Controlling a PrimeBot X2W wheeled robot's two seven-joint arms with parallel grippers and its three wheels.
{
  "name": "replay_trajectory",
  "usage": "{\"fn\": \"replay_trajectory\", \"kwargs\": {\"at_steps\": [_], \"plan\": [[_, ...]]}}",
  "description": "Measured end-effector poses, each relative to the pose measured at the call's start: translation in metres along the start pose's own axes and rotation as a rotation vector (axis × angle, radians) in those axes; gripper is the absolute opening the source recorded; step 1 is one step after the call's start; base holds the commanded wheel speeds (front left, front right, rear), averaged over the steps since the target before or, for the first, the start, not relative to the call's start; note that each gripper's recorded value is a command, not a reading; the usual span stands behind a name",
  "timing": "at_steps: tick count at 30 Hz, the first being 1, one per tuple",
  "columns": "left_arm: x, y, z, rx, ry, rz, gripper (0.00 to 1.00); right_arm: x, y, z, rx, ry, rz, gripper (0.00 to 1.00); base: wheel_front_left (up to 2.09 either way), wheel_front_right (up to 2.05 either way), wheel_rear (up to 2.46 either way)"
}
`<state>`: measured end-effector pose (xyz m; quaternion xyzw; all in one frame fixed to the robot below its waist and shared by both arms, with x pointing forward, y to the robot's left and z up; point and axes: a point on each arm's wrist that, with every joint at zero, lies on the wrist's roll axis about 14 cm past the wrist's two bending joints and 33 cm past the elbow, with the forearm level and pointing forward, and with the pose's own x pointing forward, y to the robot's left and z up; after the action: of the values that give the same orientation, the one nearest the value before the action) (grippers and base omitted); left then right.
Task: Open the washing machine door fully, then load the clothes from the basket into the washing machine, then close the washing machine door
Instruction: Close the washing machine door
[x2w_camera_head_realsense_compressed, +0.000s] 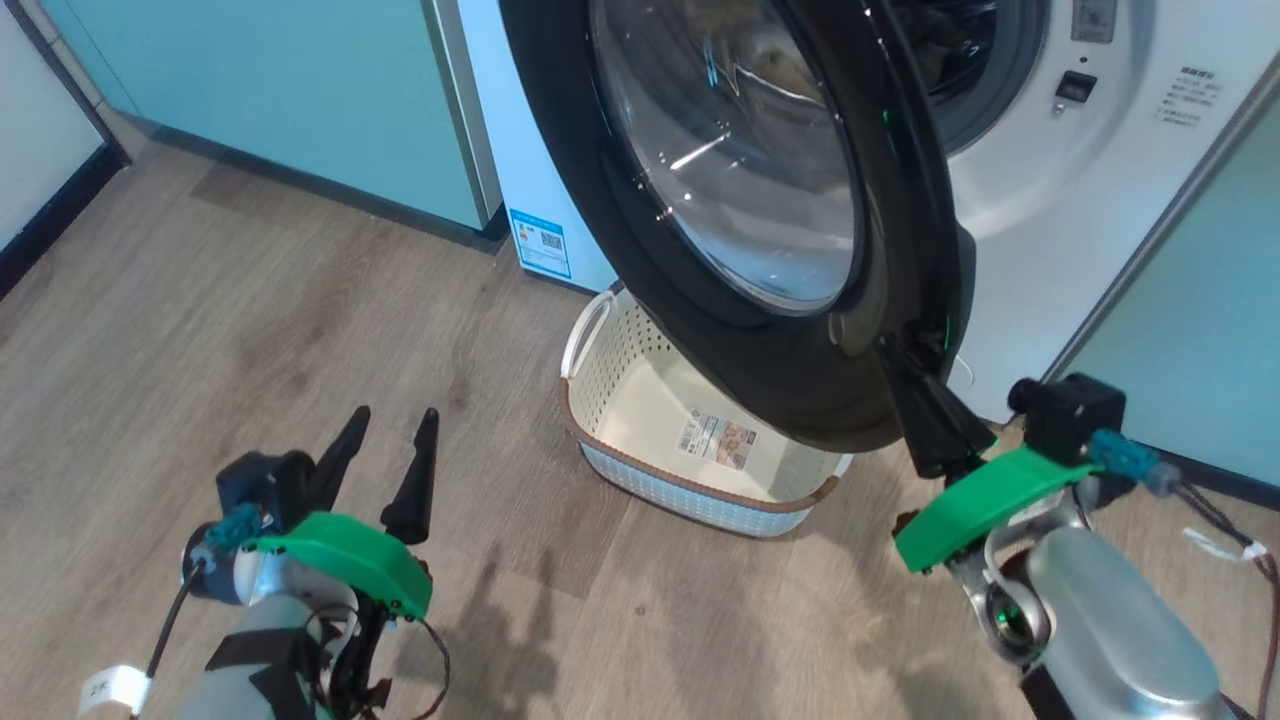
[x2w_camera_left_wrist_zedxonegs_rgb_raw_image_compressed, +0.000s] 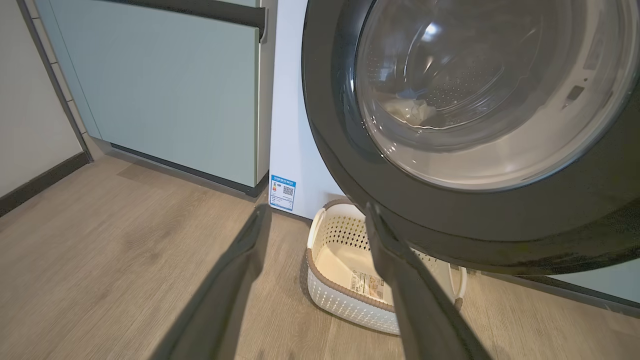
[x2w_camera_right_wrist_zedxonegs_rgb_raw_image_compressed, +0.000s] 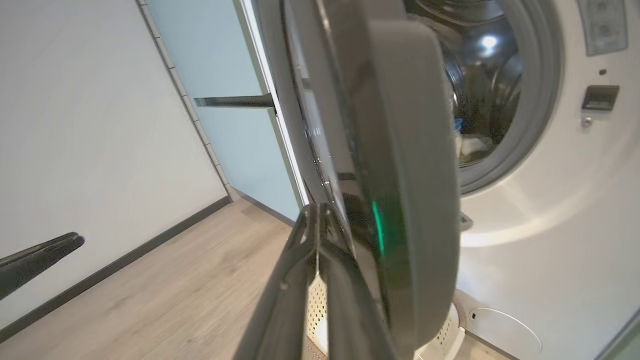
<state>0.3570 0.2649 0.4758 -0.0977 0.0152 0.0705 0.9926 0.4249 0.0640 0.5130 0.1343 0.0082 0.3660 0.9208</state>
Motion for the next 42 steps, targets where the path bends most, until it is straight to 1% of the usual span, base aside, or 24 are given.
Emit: {"fn": "replay_trajectory", "kwargs": {"at_steps": [3,12,24,29,37,42], "plan": [[0.001,-0.002,-0.003,0.000,0.008,-0.004,1.00,0.002,-0.010,-0.002,0.048,0.003,-0.032,0.00,0.00,0.00,0.00],[0.008,-0.005,-0.006,0.002,0.020,-0.011,1.00,0.008,-0.038,0.002,0.066,-0.011,-0.105,0.00,0.00,0.00,0.00],[0.024,-0.013,-0.013,0.005,0.038,-0.030,1.00,0.029,-0.073,0.002,-0.017,0.006,-0.152,0.00,0.00,0.00,0.00],[0.032,-0.016,-0.022,-0.002,0.060,-0.029,1.00,0.044,-0.098,0.008,-0.030,-0.005,-0.196,0.00,0.00,0.00,0.00],[0.059,-0.022,-0.026,0.004,0.061,-0.044,1.00,0.073,-0.139,0.015,-0.062,-0.021,-0.252,0.00,0.00,0.00,0.00],[0.074,-0.024,-0.030,0.007,0.063,-0.047,1.00,0.085,-0.167,0.015,-0.051,-0.033,-0.307,0.00,0.00,0.00,0.00]]}}
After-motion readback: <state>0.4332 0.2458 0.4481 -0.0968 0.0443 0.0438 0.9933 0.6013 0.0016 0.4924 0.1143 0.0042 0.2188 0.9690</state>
